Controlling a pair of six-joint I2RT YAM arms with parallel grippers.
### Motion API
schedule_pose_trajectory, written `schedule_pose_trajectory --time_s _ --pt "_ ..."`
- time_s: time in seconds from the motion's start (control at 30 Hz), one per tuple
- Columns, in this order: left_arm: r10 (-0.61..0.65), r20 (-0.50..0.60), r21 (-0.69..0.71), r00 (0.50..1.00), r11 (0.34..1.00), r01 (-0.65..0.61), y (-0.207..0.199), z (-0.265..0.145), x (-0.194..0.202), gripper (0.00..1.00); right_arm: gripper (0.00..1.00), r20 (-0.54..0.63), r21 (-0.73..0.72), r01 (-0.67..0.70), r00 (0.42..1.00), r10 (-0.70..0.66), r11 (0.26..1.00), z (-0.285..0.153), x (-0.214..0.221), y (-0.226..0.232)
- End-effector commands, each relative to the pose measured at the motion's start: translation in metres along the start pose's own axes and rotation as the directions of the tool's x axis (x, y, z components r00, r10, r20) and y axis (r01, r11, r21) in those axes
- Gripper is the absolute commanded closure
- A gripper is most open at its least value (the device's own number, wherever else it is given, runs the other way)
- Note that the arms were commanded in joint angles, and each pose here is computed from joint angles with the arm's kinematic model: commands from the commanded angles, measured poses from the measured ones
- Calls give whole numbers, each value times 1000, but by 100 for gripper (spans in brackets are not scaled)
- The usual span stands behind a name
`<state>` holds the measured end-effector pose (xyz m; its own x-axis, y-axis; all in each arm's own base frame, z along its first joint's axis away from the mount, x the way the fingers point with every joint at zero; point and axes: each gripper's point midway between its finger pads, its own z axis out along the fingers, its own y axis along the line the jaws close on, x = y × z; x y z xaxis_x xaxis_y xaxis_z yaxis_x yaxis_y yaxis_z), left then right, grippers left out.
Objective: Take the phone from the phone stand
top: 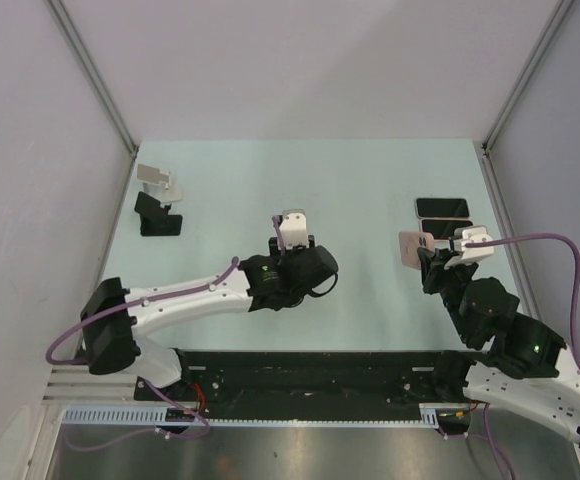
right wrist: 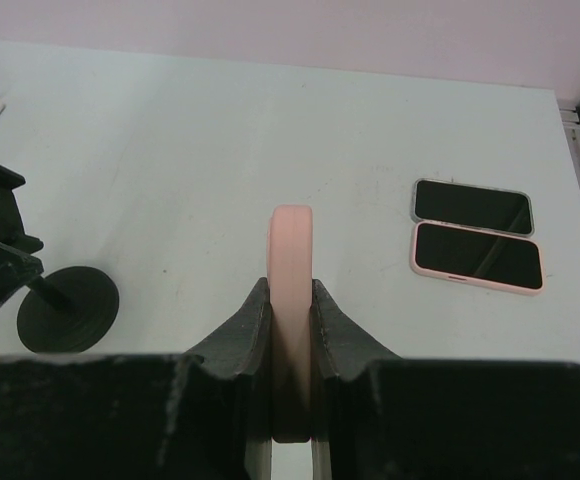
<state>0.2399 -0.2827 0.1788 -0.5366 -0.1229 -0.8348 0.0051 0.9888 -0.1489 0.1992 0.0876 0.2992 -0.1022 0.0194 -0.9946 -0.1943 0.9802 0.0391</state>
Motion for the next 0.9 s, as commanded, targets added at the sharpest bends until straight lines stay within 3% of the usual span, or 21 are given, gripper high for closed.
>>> schedule_pose_trajectory --time_s 0.0,0.53,0.67,0.87 --pt "-77 28 -4 997 997 77 -11 1 -12 48 100 75 19 -80 994 78 997 -4 -22 -6" --pt "-128 65 -75 990 988 132 0 22 -26 41 100 71 20 -74 995 72 997 -4 -21 -5" --pt "-139 65 -87 988 986 145 4 26 -28 44 100 67 23 -71 995 69 997 -3 -20 -5" --pt "-120 66 -93 991 988 126 9 26 -29 59 100 63 24 -66 996 64 998 -3 -19 -4"
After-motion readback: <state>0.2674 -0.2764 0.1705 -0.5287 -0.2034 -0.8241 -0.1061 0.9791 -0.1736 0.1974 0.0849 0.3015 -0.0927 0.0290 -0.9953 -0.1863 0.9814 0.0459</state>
